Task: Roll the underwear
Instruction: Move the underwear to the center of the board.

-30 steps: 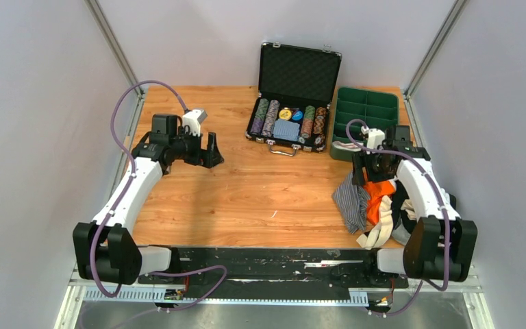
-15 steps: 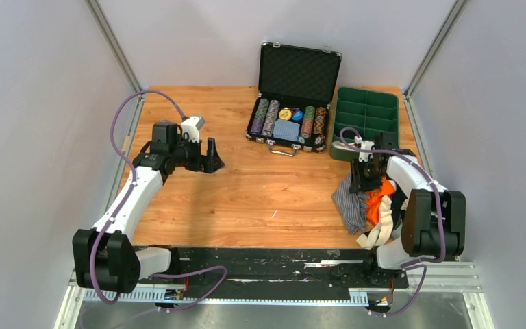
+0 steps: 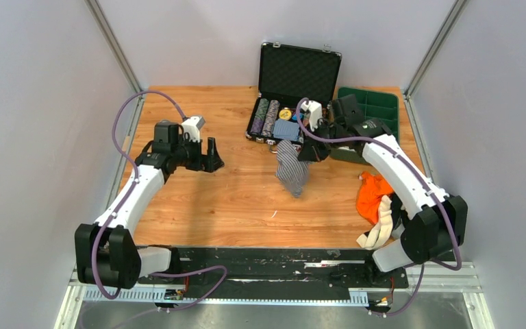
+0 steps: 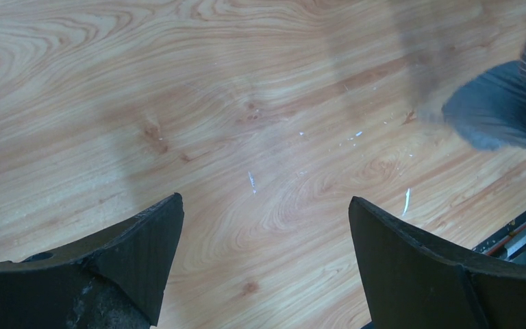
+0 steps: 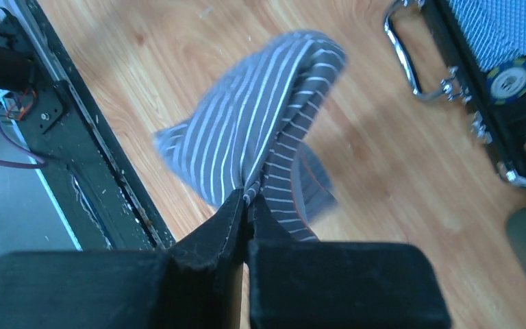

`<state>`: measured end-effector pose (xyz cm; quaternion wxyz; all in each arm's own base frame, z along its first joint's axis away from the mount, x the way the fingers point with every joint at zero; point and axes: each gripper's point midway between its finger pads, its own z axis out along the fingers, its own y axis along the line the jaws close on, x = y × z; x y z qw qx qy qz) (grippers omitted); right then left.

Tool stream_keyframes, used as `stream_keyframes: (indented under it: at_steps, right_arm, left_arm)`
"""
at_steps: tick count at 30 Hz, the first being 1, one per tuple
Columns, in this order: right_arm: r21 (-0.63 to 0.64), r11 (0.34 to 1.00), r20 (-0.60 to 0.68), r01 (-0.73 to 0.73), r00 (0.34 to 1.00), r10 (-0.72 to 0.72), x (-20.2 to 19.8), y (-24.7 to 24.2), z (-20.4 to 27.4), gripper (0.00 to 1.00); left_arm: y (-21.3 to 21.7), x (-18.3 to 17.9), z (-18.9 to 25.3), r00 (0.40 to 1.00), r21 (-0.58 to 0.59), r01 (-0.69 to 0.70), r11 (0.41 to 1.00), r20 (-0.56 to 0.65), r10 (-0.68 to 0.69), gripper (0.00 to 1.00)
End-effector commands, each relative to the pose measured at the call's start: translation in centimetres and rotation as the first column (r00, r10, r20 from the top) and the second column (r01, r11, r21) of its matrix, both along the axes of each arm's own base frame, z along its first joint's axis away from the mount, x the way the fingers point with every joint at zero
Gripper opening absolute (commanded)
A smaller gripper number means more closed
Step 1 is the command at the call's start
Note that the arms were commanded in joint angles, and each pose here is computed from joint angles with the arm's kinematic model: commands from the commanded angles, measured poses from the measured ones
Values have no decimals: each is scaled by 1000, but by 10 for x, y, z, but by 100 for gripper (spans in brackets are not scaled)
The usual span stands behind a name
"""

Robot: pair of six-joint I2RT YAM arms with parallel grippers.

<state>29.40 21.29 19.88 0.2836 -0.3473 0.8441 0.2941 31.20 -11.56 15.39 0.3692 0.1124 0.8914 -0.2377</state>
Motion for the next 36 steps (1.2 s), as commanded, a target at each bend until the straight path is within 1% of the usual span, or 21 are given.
stream_keyframes:
  at_steps: [1, 2, 3, 4, 5, 6, 7, 8, 11, 13, 16, 19, 21, 23, 24, 26, 29, 30, 32, 34, 36]
  right_arm:
    - [39, 999, -42, -14, 999, 15, -5, -6, 6, 0]
    - [7, 999, -63, 42, 997, -42, -4, -22, -7, 0]
    - [-1, 994, -105, 111, 988, -111, -4, -41, -18, 8]
    - [-3, 986, -154, 166, 974, -165, -6, -58, -32, 39]
    - [-3, 974, -212, 227, 952, -223, -10, -73, -46, 67]
    - [-38, 961, -247, 272, 930, -273, -13, -86, -61, 82]
    - [-76, 954, -262, 289, 918, -299, -18, -93, -74, 89]
    - [-90, 955, -258, 283, 919, -297, -21, -96, -78, 91]
    - [-48, 966, -212, 255, 942, -259, -15, -91, -65, 88]
    - [-20, 977, -177, 213, 961, -213, -9, -85, -55, 83]
    - [-48, 992, -122, 114, 985, -119, -10, -75, -59, 73]
    - [-93, 992, -65, -83, 995, 77, -27, -61, -62, 62]
    - [-165, 950, 34, -266, 961, 275, -42, -54, -67, 58]
    - [-246, 887, 182, -392, 880, 439, -49, -51, -70, 59]
    - [-290, 852, 265, -436, 819, 509, -49, -50, -71, 58]
    - [-355, 799, 401, -485, 693, 599, -52, -43, -68, 53]
    - [-437, 706, 525, -557, 479, 703, -65, -31, -71, 41]
    - [-457, 679, 552, -575, 415, 723, -70, -28, -75, 39]
    - [-501, 612, 574, -612, 295, 764, -83, -22, -88, 39]
    - [-519, 566, 572, -641, 231, 787, -95, -18, -104, 42]
    - [-533, 551, 584, -643, 191, 789, -96, -12, -111, 44]
  left_arm:
    - [-2, 17, 14, 999, -16, -6, 1000, 34, 7, 98]
    - [-2, 18, 15, 999, -12, -6, 1000, 36, 6, 98]
    - [-2, 19, 15, 999, -10, -6, 1000, 40, 7, 98]
    - [-1, 20, 15, 999, -5, -5, 1000, 45, 5, 98]
    - [-1, 20, 14, 999, -1, -7, 1000, 44, 7, 98]
    - [-1, 21, 11, 999, -1, -7, 1000, 40, 7, 98]
    - [-1, 21, 10, 999, -2, -7, 1000, 35, 7, 98]
    - [-2, 20, 6, 1000, -9, -6, 1000, 20, 6, 98]
    - [-8, 21, 1, 1000, -34, 0, 999, -13, 0, 97]
    - [-15, 21, -4, 999, -42, 23, 999, -33, -25, 95]
    - [-27, 22, -14, 995, -46, 72, 996, -69, -75, 90]
    - [-33, 21, -21, 989, -41, 103, 994, -102, -107, 88]
    - [-34, 20, -20, 987, -34, 118, 992, -103, -120, 88]
    - [-32, 19, -18, 987, -16, 121, 993, -103, -122, 88]
    - [-30, 19, -17, 988, -6, 118, 993, -100, -118, 89]
    - [-28, 16, -16, 988, 12, 125, 992, -97, -123, 89]
    - [-23, 11, -13, 987, 37, 132, 991, -96, -128, 90]
    - [-21, 11, -12, 988, 46, 124, 991, -95, -119, 91]
    - [-19, 10, -8, 990, 55, 116, 992, -90, -111, 92]
    - [-18, 10, -3, 991, 63, 116, 991, -77, -111, 93]
    - [-15, 9, 1, 991, 78, 119, 990, -65, -114, 94]
